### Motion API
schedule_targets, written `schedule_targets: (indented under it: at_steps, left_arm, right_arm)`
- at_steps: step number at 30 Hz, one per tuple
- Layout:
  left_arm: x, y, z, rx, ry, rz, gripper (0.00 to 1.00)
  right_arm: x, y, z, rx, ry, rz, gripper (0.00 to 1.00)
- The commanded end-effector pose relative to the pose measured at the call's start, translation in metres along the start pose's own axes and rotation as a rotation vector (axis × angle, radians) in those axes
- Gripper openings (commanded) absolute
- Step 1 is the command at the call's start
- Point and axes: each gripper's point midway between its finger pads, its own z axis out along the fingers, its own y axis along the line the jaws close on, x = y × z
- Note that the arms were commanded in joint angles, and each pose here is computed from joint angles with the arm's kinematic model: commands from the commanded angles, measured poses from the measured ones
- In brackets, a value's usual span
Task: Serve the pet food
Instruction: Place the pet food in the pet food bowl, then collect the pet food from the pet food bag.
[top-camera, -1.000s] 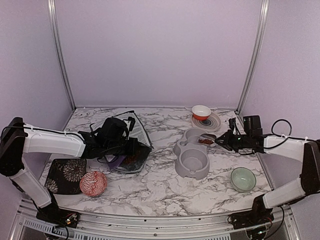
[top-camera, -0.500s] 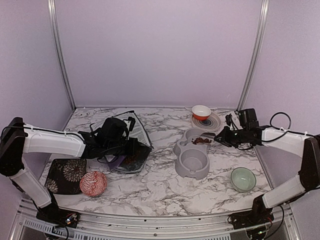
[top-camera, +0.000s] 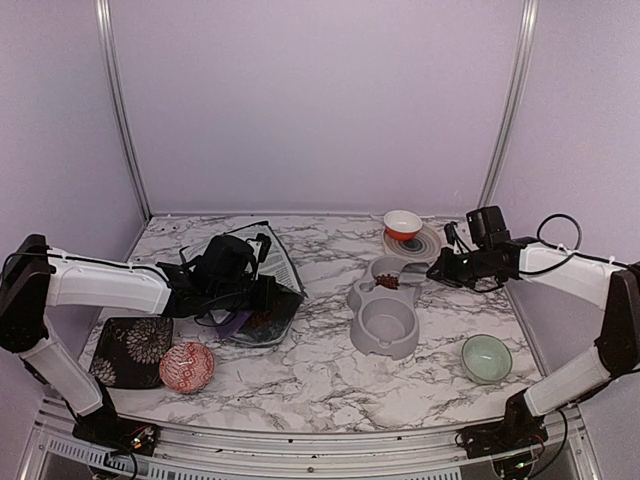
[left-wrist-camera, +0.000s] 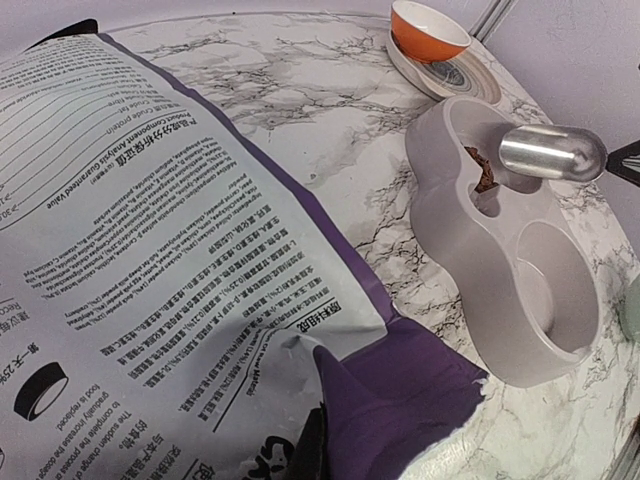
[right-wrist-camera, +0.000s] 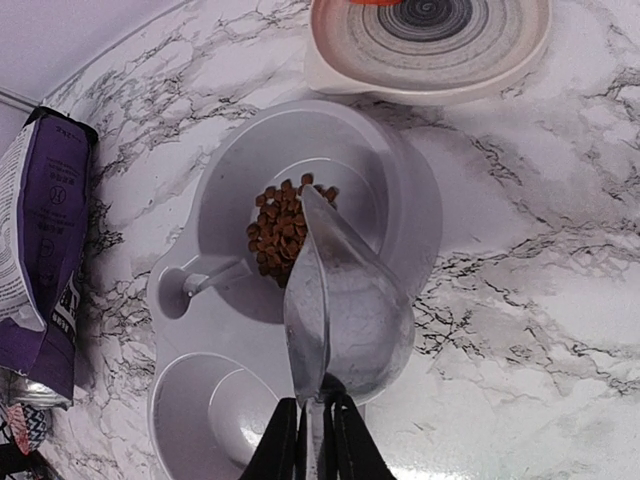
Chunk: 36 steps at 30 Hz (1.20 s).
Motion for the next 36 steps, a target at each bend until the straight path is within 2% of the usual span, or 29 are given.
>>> schedule_targets:
  at_steps: [1,7,11,15,17,25,30,36]
  left_arm:
    - [-0.020,-0.012,-0.009,0.042,-0.074,-0.004,0.00]
    - [-0.021,-0.012,-0.009,0.042,-0.076,-0.003,0.00]
    - [-0.023,-0.014,-0.008,0.046,-0.075,-0.001,0.00]
    - [-0.023,-0.016,-0.006,0.051,-0.071,-0.002,0.00]
    - [-0.023,-0.016,-0.005,0.049,-0.070,-0.003,0.00]
    - [-0.026,-0.003,0.003,-0.049,-0.051,-0.035,0.00]
    - [-0.032,-0.008,0.008,-0.039,-0.055,-0.049,0.00]
    - [-0.046,-0.017,0.016,-0.026,-0.068,-0.055,0.00]
  right_arm:
    - [-0.019,0.013,-0.012,0.009,-0.039,-0.046,0.00]
    - [-0.031,0.019,-0.025,0.026,-0.073,-0.075,0.00]
    - [-0.021,0.012,-0.016,0.048,-0.028,-0.071,0.00]
    - [-0.019,0.020,-0.015,-0.002,-0.055,-0.064,0.00]
    - [-0.019,0.016,-0.016,0.028,-0.046,-0.059,0.00]
    - [-0.034,0.020,-0.028,0.029,-0.114,-0.068,0.00]
    - [-0.032,0.029,-0.030,-0.023,-0.117,-0.066,0.00]
    - [-0.040,0.044,-0.045,-0.094,-0.180,-0.083,0.00]
